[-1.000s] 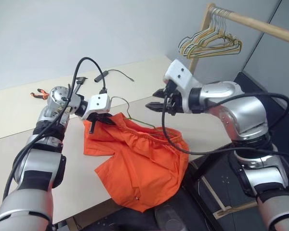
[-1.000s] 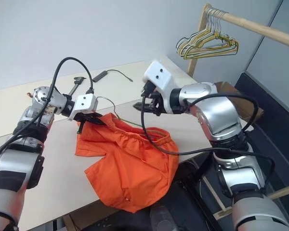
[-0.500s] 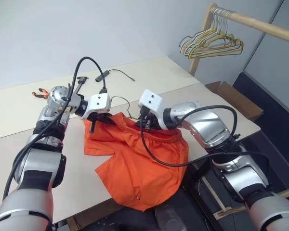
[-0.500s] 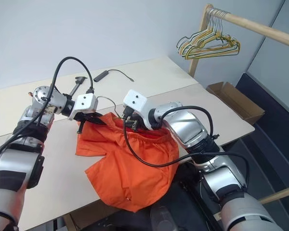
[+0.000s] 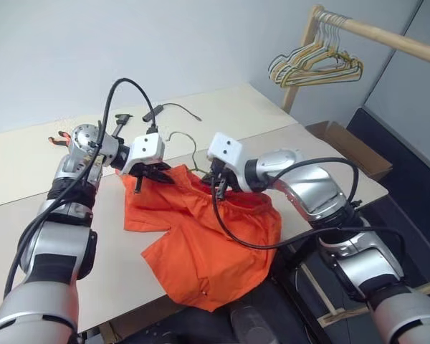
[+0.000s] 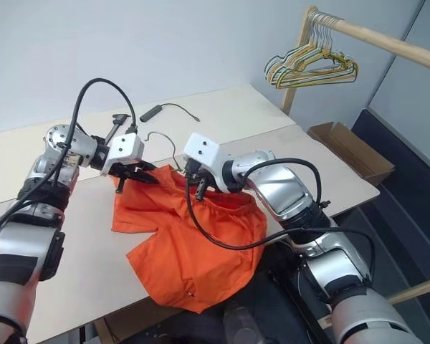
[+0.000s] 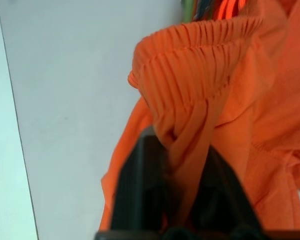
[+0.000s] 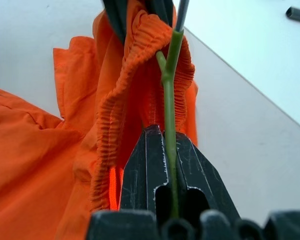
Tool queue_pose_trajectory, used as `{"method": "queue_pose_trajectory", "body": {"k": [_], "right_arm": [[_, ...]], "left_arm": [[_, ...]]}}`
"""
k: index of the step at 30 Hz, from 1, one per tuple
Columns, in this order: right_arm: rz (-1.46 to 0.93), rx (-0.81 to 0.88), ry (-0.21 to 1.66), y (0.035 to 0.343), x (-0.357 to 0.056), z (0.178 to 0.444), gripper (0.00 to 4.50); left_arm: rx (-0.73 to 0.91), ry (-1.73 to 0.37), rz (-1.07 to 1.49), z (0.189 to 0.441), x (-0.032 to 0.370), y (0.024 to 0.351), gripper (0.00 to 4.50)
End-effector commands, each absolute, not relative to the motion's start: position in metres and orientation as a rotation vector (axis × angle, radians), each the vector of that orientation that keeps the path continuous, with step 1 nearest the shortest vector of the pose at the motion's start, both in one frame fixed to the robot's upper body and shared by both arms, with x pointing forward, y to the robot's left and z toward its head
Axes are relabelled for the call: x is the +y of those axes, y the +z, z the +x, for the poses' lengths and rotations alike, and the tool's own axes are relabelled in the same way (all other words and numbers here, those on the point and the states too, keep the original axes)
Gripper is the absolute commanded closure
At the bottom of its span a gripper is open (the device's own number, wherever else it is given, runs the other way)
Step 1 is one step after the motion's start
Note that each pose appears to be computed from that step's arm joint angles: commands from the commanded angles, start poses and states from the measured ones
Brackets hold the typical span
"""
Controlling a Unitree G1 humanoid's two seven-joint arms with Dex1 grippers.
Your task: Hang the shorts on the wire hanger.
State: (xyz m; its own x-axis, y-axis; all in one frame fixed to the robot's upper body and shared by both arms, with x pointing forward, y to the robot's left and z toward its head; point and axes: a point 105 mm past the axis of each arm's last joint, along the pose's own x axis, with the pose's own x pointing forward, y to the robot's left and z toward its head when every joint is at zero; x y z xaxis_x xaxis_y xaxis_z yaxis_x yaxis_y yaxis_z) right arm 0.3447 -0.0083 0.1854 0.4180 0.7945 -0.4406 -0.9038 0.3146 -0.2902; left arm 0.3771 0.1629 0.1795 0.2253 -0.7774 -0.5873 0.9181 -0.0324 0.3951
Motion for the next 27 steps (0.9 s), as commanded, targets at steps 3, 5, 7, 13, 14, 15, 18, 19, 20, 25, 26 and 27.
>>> {"method": "queue_pose_trajectory", "body": {"k": [3, 5, 7, 13, 14, 15, 18, 19, 20, 25, 26, 27], "right_arm": [[-0.513, 0.126, 1.126, 0.208, -0.017, 0.348, 4.50], [-0.501, 0.124, 1.124, 0.207, -0.020, 0.349, 4.50], [-0.482, 0.113, 1.122, 0.204, -0.021, 0.349, 4.50], [-0.420, 0.048, 1.101, 0.190, -0.020, 0.348, 4.50], [-0.412, 0.040, 1.095, 0.188, -0.019, 0.348, 4.50], [-0.404, 0.035, 1.091, 0.186, -0.019, 0.347, 4.50], [-0.383, 0.014, 1.092, 0.184, -0.017, 0.345, 4.50], [-0.380, 0.011, 1.093, 0.184, -0.017, 0.345, 4.50], [-0.380, 0.007, 1.094, 0.184, -0.016, 0.344, 4.50], [-0.387, -0.008, 1.107, 0.187, -0.019, 0.340, 4.50], [-0.389, -0.012, 1.112, 0.189, -0.020, 0.339, 4.50], [-0.390, -0.014, 1.117, 0.189, -0.020, 0.338, 4.50]], "left_arm": [[0.126, -1.335, 0.807, 0.373, 0.172, 0.205, 2.00], [0.130, -1.306, 0.809, 0.373, 0.181, 0.208, 1.44], [0.135, -1.274, 0.817, 0.373, 0.189, 0.209, 0.80], [0.167, -1.219, 0.822, 0.372, 0.206, 0.207, 0.06], [0.178, -1.215, 0.819, 0.372, 0.207, 0.206, 0.06], [0.188, -1.213, 0.815, 0.372, 0.209, 0.204, 0.06], [0.226, -1.199, 0.811, 0.375, 0.211, 0.195, 0.06], [0.240, -1.189, 0.820, 0.376, 0.212, 0.191, 0.06], [0.254, -1.180, 0.834, 0.377, 0.213, 0.188, 0.06], [0.322, -1.139, 0.876, 0.384, 0.218, 0.169, 0.06], [0.329, -1.124, 0.883, 0.386, 0.218, 0.164, 0.06], [0.337, -1.113, 0.885, 0.388, 0.218, 0.161, 0.06]]}}
